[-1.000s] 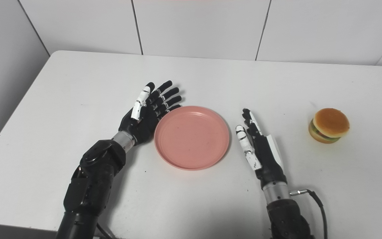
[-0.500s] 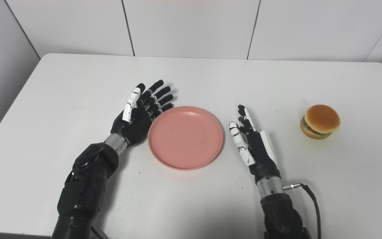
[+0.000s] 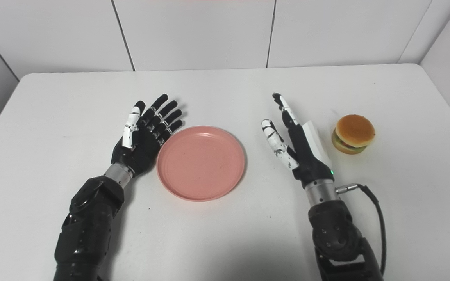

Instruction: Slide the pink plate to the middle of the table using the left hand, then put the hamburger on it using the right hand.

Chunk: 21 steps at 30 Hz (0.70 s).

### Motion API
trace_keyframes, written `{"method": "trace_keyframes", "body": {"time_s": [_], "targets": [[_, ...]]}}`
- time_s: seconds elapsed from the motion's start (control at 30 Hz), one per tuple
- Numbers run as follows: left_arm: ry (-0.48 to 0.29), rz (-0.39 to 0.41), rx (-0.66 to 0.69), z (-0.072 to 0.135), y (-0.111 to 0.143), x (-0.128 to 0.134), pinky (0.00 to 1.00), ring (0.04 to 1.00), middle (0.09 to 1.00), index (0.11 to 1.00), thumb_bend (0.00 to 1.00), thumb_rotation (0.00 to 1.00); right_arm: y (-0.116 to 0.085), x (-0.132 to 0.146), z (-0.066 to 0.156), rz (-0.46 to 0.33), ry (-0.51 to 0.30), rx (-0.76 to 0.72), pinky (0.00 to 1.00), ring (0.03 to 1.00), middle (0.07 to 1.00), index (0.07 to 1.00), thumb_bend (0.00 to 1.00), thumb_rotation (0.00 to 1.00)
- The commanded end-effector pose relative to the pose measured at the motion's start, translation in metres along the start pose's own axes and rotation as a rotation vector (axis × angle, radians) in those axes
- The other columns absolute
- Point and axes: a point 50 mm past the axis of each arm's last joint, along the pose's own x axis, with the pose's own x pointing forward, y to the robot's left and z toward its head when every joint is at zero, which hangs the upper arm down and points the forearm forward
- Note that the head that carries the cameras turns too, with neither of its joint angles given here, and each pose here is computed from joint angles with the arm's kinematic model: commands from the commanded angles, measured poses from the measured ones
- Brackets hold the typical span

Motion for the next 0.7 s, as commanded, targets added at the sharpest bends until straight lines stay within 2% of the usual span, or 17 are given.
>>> {"method": "trace_keyframes", "body": {"time_s": [0.0,0.1,0.17,0.33,0.5,0.67], "targets": [[0.101,0.073,-0.01,-0.025,0.024,-0.016,0.95,0.931,0.936,0.936,0.39,1.0,-0.017,0.008,0.02,-0.064,-0.079,-0.059,0.88,0.921,0.946,0.945,0.39,1.0],[0.105,0.07,-0.024,-0.028,0.032,-0.017,0.95,0.932,0.936,0.94,0.39,1.0,-0.029,0.014,0.029,-0.106,-0.113,-0.133,0.86,0.913,0.94,0.937,0.45,1.0],[0.106,0.071,-0.031,-0.03,0.037,-0.017,0.96,0.936,0.94,0.943,0.39,1.0,-0.037,0.017,0.033,-0.132,-0.132,-0.183,0.81,0.888,0.925,0.927,0.52,0.96],[0.112,0.073,-0.057,-0.035,0.049,-0.017,0.97,0.938,0.944,0.947,0.38,1.0,-0.059,0.023,0.038,-0.194,-0.153,-0.315,0.81,0.887,0.924,0.923,0.61,0.93],[0.126,0.081,-0.093,-0.037,0.062,-0.016,0.98,0.941,0.946,0.943,0.39,1.0,-0.081,0.03,0.031,-0.27,-0.151,-0.41,0.8,0.89,0.93,0.933,0.69,0.86],[0.129,0.097,-0.136,-0.035,0.07,-0.015,0.98,0.936,0.939,0.934,0.38,1.0,-0.099,0.035,0.021,-0.326,-0.09,-0.501,0.79,0.877,0.927,0.934,0.77,0.76]]}}
